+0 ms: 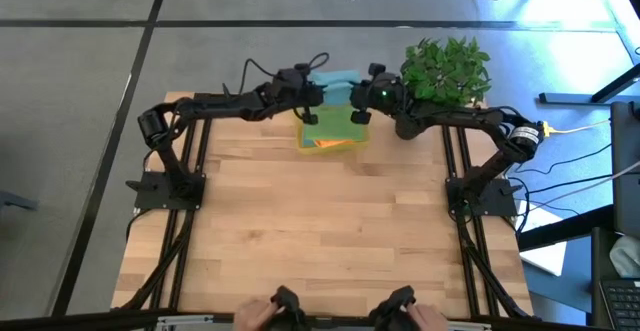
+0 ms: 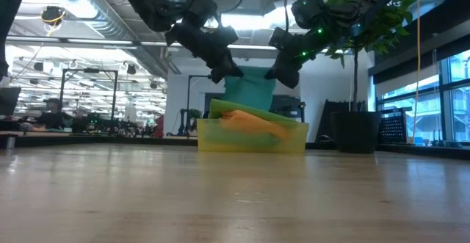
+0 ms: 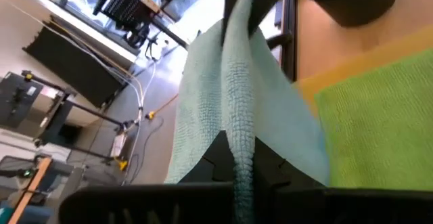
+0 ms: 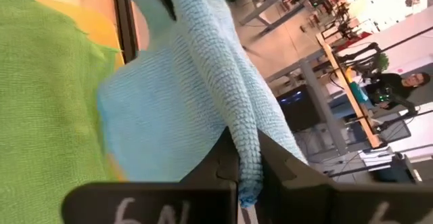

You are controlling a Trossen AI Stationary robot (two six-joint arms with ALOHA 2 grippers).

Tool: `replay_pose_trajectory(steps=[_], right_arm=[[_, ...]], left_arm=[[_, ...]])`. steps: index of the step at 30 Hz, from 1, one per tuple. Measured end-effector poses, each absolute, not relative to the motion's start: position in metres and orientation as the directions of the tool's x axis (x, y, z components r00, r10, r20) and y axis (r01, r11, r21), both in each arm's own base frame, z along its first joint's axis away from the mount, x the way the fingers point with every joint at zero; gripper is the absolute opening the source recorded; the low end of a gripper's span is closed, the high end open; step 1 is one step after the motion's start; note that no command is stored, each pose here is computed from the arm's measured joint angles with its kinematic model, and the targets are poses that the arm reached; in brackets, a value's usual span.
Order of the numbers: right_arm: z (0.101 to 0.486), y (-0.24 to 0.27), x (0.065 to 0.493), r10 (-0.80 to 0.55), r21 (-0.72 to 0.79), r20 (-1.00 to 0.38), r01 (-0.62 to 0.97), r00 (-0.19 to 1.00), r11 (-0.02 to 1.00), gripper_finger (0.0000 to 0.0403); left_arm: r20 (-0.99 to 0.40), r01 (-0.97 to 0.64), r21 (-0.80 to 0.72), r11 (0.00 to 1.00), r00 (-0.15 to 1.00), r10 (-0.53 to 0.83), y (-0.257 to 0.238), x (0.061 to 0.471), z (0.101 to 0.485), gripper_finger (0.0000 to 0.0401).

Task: Fold microfiber towels
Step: Stack the folded blue microfiber towel on top of the green microfiber towel in the bin

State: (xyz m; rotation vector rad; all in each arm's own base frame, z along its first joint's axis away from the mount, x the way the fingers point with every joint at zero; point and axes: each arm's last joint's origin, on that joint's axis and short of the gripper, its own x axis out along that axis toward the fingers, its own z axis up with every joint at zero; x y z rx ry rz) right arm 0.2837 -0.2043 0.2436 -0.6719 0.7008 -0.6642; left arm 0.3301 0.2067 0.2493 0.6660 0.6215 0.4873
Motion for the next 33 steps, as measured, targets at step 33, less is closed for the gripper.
replay_pose_trajectory(steps=[33], right_arm=[[0.222,-0.22,0.29,-0.77,-0.77,-0.336,0.312,0.542,0.556,0.0015]], left_arm=[[-0.331,-0.223,0.781,0.583,0.645,0.689,0.205,0.344,0.233,0.0]])
